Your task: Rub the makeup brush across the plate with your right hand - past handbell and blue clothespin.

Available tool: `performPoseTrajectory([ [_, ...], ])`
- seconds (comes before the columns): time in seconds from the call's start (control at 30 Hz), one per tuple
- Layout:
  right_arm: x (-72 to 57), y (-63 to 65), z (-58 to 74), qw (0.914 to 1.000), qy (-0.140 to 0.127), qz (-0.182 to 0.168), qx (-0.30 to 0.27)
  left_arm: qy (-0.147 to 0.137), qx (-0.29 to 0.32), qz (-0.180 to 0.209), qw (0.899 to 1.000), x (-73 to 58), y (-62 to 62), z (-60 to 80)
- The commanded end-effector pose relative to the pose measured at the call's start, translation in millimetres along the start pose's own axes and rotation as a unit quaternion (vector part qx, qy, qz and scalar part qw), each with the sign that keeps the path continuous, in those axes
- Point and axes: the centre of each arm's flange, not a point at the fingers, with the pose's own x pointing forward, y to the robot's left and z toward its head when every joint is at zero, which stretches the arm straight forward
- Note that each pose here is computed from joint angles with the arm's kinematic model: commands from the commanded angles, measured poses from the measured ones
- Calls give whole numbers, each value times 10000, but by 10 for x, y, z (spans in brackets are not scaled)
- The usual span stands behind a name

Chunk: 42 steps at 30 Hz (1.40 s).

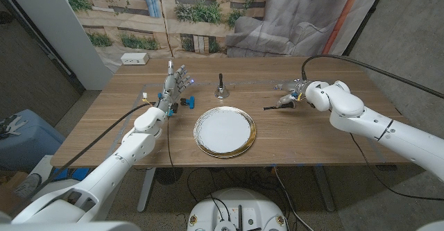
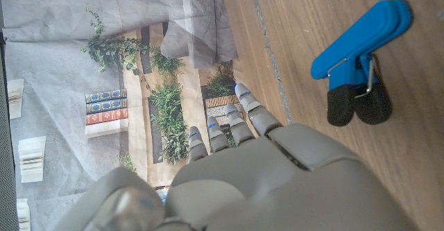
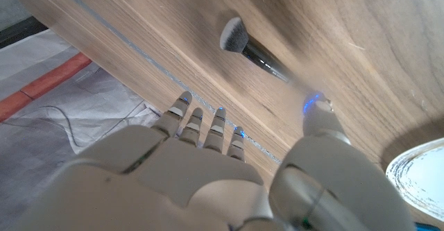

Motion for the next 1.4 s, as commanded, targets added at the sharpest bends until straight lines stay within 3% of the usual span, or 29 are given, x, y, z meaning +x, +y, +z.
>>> performPoseTrajectory([
  [0.03,56,71,17,9988,182,202,-395,1,0,0,10000,0,0,-1],
  [0.2,78,97,21,9985,203,203,-459,1,0,0,10000,0,0,-1],
  [0.23,90,110,20,9972,276,152,-681,1,0,-1,10000,0,0,-1],
  [0.6,186,117,25,9965,179,307,-754,1,0,-1,10000,-1,1,1],
  [1.4,256,166,30,9964,86,-83,-836,1,1,-1,10000,0,-1,0],
])
